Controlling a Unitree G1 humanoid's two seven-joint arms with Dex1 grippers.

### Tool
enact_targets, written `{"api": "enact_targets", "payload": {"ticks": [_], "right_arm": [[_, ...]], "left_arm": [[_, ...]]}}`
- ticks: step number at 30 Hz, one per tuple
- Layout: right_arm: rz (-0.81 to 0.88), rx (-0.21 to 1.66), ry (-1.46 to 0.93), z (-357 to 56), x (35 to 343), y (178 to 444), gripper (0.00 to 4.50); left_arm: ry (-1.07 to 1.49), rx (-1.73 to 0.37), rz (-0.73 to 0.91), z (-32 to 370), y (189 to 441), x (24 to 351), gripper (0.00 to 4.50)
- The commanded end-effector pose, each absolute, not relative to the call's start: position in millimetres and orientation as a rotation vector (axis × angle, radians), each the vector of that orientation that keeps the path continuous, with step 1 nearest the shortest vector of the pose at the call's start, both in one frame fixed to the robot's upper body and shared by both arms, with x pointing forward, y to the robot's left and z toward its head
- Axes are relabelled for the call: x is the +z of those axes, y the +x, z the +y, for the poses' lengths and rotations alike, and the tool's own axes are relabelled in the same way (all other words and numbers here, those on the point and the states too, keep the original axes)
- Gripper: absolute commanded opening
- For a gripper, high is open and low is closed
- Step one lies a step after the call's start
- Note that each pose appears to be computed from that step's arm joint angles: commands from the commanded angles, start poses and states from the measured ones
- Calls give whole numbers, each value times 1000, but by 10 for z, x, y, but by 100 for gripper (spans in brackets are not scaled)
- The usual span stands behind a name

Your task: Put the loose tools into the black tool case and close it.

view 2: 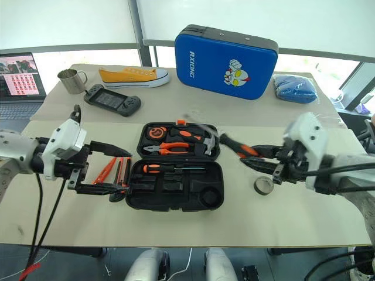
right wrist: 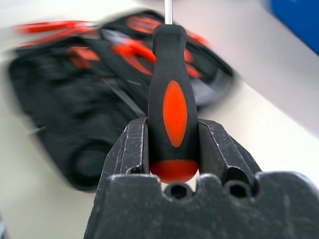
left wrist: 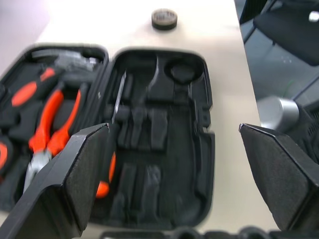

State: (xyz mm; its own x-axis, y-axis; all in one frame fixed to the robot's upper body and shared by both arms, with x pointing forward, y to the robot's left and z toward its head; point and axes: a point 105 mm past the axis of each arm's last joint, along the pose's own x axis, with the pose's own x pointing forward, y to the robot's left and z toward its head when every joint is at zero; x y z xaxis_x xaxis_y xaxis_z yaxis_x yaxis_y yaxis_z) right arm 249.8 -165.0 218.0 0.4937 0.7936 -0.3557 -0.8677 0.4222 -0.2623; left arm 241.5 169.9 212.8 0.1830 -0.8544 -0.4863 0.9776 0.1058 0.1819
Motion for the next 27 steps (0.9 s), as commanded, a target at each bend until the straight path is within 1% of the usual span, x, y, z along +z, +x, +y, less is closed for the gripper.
{"api": "enact_targets", "payload": {"ticks": [1,4,6,8,12,14,17,20,24,27], "right_arm": [[134,1256,-570,-1434,2059,2600,103],[119,1368,-636,-1275,1899,2734,103],[125,1376,-696,-1223,1722,2906,103],[139,1392,-719,-1195,1588,3021,103],[151,1437,-772,-1212,1454,3086,103],[158,1430,-779,-1202,1416,3134,103],[191,1435,-809,-1203,1276,3152,103],[205,1418,-779,-1198,1237,3167,103],[189,1364,-652,-1115,1306,3254,103],[198,1362,-662,-1125,1298,3254,103]], "left_arm": [[560,-1383,268,1714,2327,2242,450],[560,-1367,271,1731,2303,2267,450],[560,-1363,276,1728,2260,2269,450],[558,-1350,280,1725,2232,2265,450],[564,-1322,286,1743,2204,2253,450],[563,-1311,286,1749,2194,2251,450],[576,-1285,280,1761,2220,2246,450],[571,-1285,274,1745,2214,2253,450],[570,-1282,267,1746,2237,2258,450],[574,-1282,263,1741,2247,2257,450]]}}
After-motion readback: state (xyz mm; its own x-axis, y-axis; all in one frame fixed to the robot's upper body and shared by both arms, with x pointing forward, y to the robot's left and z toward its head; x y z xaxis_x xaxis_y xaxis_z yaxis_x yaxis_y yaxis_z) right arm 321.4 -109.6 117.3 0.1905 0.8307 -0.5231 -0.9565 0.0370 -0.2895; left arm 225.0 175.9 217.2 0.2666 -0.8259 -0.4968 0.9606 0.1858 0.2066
